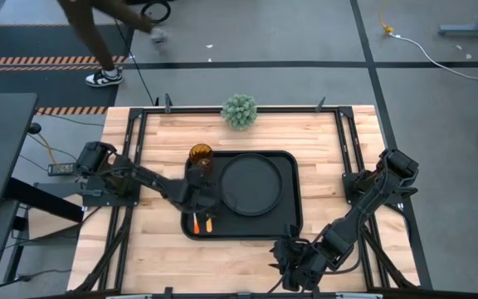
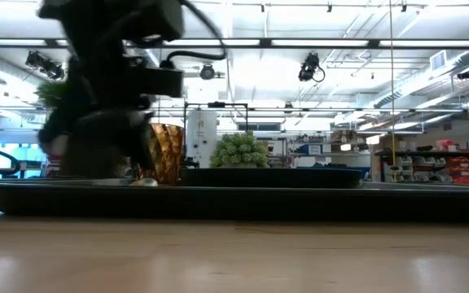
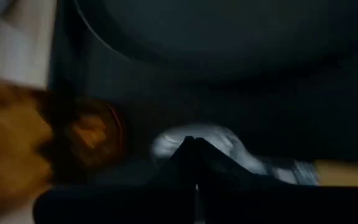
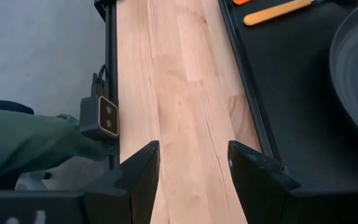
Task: Pick and place plate/cup/fork/spoon on tray
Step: Adjust the orange fork and yellow spoon on the black tray
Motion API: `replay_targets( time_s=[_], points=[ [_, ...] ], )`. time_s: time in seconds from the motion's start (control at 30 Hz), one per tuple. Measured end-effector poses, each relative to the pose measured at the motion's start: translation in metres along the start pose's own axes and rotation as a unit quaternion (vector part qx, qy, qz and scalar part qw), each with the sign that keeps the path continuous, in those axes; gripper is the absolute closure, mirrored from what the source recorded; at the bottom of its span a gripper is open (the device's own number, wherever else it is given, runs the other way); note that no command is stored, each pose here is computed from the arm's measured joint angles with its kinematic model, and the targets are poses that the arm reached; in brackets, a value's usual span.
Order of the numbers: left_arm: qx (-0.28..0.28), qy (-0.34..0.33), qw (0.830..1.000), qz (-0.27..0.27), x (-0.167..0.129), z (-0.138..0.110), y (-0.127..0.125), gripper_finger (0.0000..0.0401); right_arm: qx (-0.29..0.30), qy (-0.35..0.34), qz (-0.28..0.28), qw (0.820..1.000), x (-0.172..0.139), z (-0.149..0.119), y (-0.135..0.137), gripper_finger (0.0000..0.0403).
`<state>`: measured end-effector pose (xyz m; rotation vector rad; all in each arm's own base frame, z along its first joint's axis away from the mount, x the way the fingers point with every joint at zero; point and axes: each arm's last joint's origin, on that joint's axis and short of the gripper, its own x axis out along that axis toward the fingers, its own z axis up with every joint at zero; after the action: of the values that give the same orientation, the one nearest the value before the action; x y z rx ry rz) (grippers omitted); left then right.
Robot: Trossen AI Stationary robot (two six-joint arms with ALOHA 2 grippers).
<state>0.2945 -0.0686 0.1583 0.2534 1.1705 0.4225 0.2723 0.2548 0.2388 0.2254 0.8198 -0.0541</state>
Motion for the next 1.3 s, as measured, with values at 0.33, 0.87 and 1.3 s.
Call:
replay_targets(
  time_s=[0.33,0.87,1.3],
  points=[
    [0.018,0.133,0.99,0.048,-0.021,-0.045,-0.011,0.0392,-0.015,0.002,-0.001,1.0,0.001,0.001,-0.001,0.0206],
    [-0.046,0.118,0.992,-0.016,0.006,-0.027,0.008,0.0392,0.013,0.018,0.012,1.0,0.004,0.004,-0.004,0.0206],
    [-0.196,0.214,0.951,-0.102,0.013,-0.028,0.017,0.0392,0.022,0.024,0.017,0.999,0.003,0.003,-0.003,0.0206]
  ],
)
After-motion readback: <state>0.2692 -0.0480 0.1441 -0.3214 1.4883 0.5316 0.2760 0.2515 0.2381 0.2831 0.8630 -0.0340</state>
